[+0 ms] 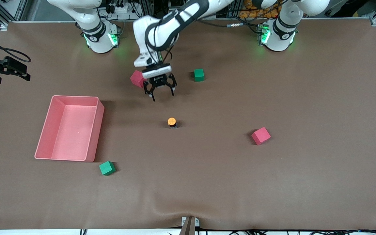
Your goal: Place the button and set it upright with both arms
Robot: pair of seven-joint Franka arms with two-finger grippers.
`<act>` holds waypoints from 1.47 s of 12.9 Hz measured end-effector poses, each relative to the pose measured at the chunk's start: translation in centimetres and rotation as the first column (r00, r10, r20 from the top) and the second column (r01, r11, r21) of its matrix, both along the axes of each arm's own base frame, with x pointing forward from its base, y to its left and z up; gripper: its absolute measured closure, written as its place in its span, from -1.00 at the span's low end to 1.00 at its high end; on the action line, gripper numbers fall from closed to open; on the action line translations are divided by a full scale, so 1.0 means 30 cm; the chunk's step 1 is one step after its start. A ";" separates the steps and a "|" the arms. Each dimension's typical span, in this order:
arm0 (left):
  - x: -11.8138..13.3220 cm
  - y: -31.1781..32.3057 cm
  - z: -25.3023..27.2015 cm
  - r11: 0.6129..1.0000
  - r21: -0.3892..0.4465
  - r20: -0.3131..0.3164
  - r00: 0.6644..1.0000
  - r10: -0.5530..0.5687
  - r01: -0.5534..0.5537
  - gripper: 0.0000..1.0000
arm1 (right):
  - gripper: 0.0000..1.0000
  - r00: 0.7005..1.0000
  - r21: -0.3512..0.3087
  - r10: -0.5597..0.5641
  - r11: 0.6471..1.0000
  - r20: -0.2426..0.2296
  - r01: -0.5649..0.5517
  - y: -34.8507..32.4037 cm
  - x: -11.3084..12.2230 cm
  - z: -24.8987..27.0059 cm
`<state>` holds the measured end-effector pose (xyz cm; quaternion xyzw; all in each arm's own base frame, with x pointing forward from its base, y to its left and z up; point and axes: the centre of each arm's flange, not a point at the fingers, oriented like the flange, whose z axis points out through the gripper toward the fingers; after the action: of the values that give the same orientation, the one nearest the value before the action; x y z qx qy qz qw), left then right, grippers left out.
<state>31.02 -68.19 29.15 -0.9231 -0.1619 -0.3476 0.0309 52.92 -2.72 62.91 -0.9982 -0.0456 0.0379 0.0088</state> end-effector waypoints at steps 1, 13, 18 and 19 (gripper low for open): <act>0.017 0.012 0.118 1.000 -0.017 -0.045 0.999 -0.002 0.001 -1.00 | -1.00 1.000 0.000 0.000 1.000 0.001 0.000 0.000 0.000 0.000; 0.740 0.886 1.052 0.969 -0.238 -0.354 0.923 -0.154 0.070 -1.00 | -1.00 1.000 0.000 0.000 1.000 0.004 0.000 0.000 0.001 0.002; 0.904 1.347 1.124 0.967 -0.224 -0.468 0.857 -0.215 0.120 -1.00 | -1.00 1.000 0.000 0.000 1.000 0.003 0.000 0.000 0.002 0.000; 0.915 1.422 1.129 0.966 -0.200 -0.493 0.836 -0.242 0.162 -1.00 | -1.00 1.000 0.000 0.000 1.000 0.003 0.000 0.000 0.002 0.000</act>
<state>58.48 -25.54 63.02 -0.9937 -0.0747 -0.0771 -0.0334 52.97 -2.73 62.93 -0.9983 -0.0454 0.0363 0.0086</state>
